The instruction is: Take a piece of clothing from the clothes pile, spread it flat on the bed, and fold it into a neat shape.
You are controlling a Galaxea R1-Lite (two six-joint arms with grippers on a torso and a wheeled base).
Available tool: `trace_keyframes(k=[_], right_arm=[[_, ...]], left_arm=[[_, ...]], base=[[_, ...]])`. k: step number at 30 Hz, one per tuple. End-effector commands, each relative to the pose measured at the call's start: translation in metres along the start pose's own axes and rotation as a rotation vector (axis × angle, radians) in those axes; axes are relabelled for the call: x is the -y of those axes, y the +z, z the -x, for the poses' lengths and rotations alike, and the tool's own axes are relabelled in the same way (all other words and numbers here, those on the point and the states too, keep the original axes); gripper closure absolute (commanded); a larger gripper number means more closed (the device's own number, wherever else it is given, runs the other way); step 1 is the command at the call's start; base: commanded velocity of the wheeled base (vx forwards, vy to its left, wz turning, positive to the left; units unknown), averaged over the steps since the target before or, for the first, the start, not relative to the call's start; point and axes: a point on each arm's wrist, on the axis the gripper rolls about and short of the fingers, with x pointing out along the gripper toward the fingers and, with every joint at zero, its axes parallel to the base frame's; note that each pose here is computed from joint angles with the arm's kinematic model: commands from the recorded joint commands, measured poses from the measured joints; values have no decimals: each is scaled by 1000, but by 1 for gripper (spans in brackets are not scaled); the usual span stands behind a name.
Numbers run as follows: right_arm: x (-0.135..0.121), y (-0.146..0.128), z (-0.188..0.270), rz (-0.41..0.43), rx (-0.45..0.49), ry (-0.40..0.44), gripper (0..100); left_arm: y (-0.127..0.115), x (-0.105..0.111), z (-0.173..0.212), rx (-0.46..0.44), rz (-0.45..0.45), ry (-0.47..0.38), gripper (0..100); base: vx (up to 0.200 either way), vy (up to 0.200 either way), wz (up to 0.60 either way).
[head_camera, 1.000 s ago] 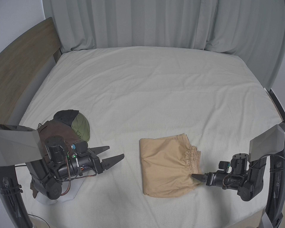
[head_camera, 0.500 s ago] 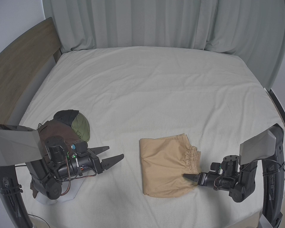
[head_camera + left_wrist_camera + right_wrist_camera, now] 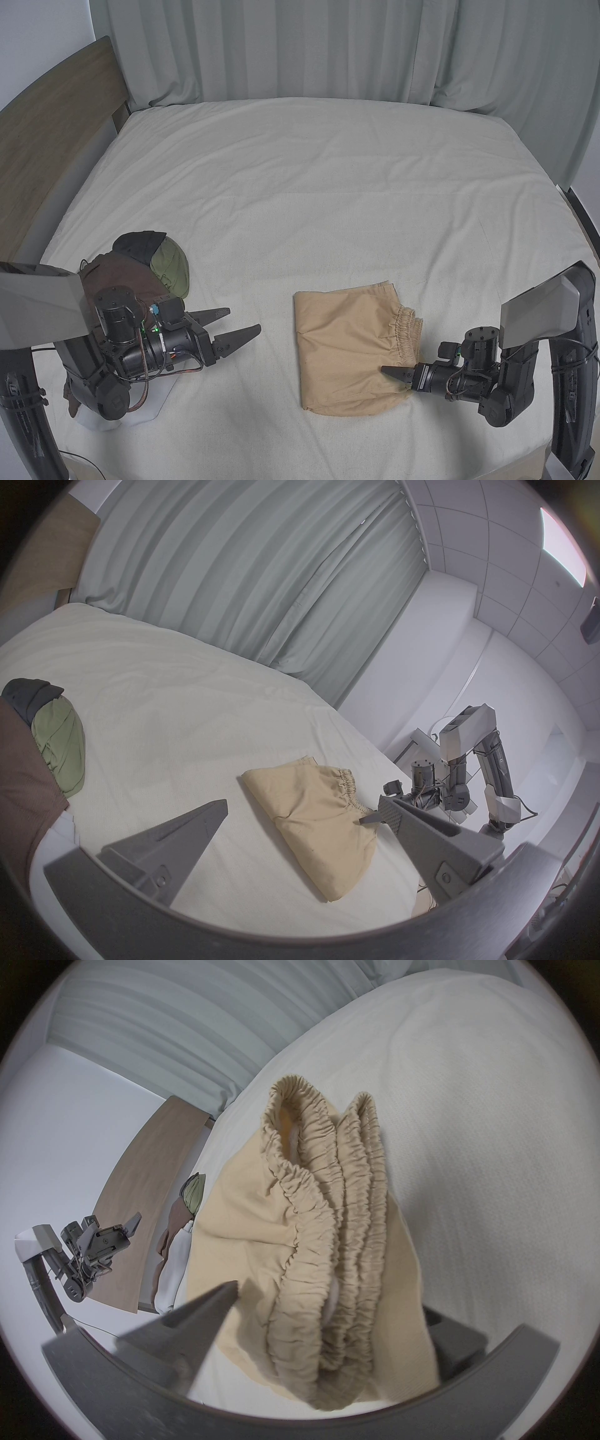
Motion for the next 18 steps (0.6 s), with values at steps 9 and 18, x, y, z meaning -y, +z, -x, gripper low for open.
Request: trace_keyframes(k=[9,18], right_arm=[[0,0,0,1,2,-1,100],[-19,9,7,31,33,43,100]], left_arm=[[1,1,1,-2,-4,-19,0],[1,0,2,0,-37,-18,0]], base=[[0,0,0],[0,0,0]])
